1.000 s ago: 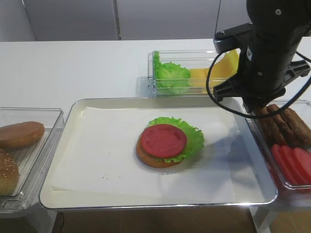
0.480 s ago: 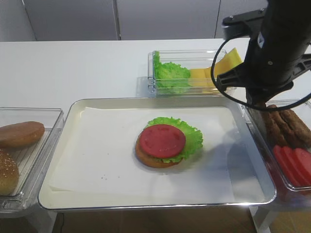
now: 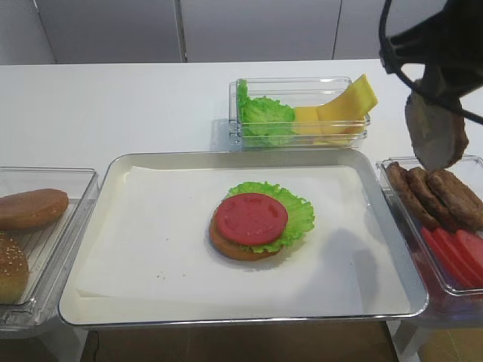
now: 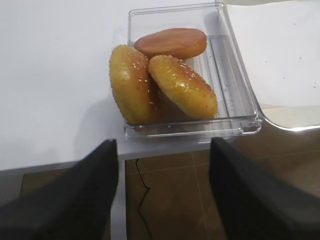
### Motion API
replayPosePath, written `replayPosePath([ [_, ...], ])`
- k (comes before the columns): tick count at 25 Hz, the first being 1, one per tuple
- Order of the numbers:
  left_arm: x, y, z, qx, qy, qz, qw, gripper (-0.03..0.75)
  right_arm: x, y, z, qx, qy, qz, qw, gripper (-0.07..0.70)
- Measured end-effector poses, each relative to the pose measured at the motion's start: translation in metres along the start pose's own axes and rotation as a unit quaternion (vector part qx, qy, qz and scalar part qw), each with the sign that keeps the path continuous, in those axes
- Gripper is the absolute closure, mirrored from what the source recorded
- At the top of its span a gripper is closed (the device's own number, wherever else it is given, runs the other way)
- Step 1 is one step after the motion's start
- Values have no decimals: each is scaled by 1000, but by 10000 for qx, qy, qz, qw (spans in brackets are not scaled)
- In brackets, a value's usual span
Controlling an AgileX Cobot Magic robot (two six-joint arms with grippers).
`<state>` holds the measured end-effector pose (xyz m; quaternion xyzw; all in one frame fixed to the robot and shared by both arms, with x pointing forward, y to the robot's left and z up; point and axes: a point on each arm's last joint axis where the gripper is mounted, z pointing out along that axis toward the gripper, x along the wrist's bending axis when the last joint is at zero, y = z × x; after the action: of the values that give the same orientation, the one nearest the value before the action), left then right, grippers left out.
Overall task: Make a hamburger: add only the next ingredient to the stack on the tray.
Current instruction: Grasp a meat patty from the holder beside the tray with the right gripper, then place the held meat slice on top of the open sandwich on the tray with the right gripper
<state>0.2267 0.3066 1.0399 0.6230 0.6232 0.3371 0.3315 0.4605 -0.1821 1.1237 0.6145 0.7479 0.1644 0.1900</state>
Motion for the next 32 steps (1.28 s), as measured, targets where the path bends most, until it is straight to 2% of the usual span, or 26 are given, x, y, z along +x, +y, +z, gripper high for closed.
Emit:
replayPosePath([
  [5, 0, 0, 0, 0, 0, 0, 10000, 287, 27, 3, -34, -335, 29, -531, 9980, 491],
  [8, 0, 0, 0, 0, 0, 0, 10000, 287, 48, 3, -35, -332, 121, -742, 9966, 491],
  [11, 0, 0, 0, 0, 0, 0, 10000, 287, 75, -1, -23, -158, 143, -1049, 9943, 491],
  [14, 0, 0, 0, 0, 0, 0, 10000, 287, 105, -8, -4, -12, -5, -1477, 9890, 491],
  [18, 0, 0, 0, 0, 0, 0, 10000, 287, 142, -16, 25, 25, -335, -2099, 9771, 491],
  [21, 0, 0, 0, 0, 0, 0, 10000, 287, 160, -21, 42, 27, -515, -2435, 9685, 491],
  [24, 0, 0, 0, 0, 0, 0, 10000, 287, 171, -21, 52, -17, -631, -2612, 9632, 491],
  [28, 0, 0, 0, 0, 0, 0, 10000, 287, 179, -15, 57, -164, -586, -2632, 9628, 491],
  [32, 0, 0, 0, 0, 0, 0, 10000, 287, 182, -12, 61, -248, -681, -2727, 9594, 491],
])
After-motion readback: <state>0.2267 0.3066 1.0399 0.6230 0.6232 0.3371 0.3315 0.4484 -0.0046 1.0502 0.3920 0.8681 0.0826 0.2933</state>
